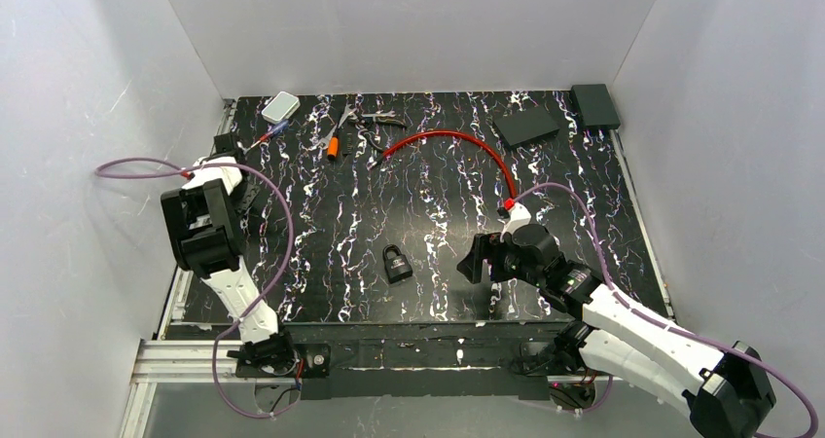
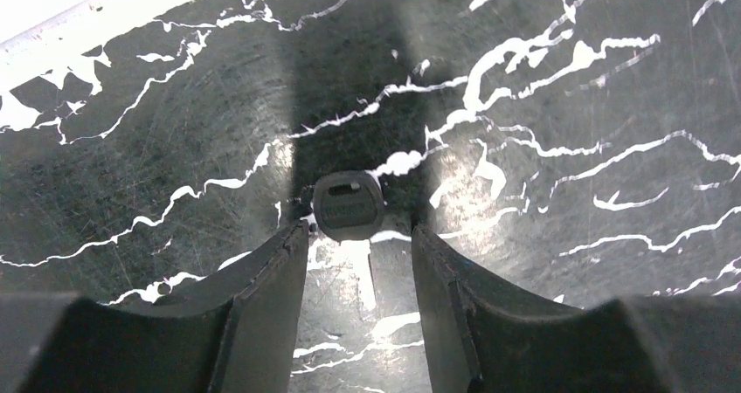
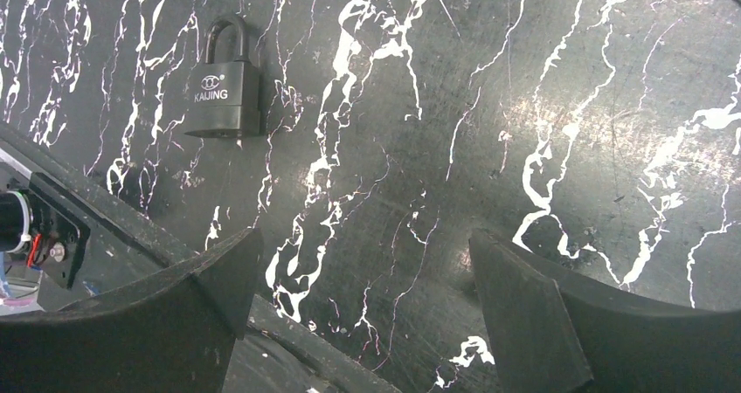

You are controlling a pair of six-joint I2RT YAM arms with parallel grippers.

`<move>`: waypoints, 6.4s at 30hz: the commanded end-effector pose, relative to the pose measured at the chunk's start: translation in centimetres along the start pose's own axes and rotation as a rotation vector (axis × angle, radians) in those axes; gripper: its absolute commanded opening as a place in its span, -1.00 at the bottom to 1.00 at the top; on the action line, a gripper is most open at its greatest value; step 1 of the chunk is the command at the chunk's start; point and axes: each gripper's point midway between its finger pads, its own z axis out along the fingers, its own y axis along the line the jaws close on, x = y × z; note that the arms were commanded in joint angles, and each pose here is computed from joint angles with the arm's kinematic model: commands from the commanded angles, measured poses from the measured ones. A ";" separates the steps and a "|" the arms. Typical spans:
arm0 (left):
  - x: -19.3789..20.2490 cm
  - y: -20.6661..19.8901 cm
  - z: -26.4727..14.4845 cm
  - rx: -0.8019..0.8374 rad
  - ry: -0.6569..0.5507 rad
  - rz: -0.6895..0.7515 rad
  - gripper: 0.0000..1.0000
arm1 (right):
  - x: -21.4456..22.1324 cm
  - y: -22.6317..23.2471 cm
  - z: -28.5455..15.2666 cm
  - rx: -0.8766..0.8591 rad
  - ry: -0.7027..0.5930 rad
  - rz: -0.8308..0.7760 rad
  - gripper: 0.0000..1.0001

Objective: Unlock with the key

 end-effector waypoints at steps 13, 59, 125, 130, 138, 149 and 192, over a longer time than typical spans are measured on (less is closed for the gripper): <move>-0.2 0.0 -0.4 -0.068 -0.015 0.337 -0.65 | -0.7 0.6 -0.2 -0.033 -0.049 0.007 0.93; 24.0 -3.4 -21.4 0.597 0.022 1.430 -0.50 | -2.5 1.5 -1.9 -0.033 -0.055 -0.047 0.93; 10.5 1.2 -25.3 0.508 -0.557 1.016 0.83 | 3.5 12.3 15.2 0.239 0.302 -0.373 -0.31; 10.6 1.0 -25.4 0.519 -0.557 1.013 0.82 | 0.5 14.0 13.3 0.148 0.195 -0.337 -0.86; 10.2 1.0 -25.9 0.545 -0.576 0.975 0.81 | -6.5 17.9 7.9 -0.284 0.019 0.223 -0.97; 13.5 -0.2 -29.5 0.898 -0.481 0.916 0.75 | -9.1 20.0 3.7 -0.450 0.018 0.330 -0.97; 27.9 0.7 -45.2 1.835 0.547 0.845 -1.00 | -11.5 20.2 -4.0 -0.546 -0.230 -0.201 0.72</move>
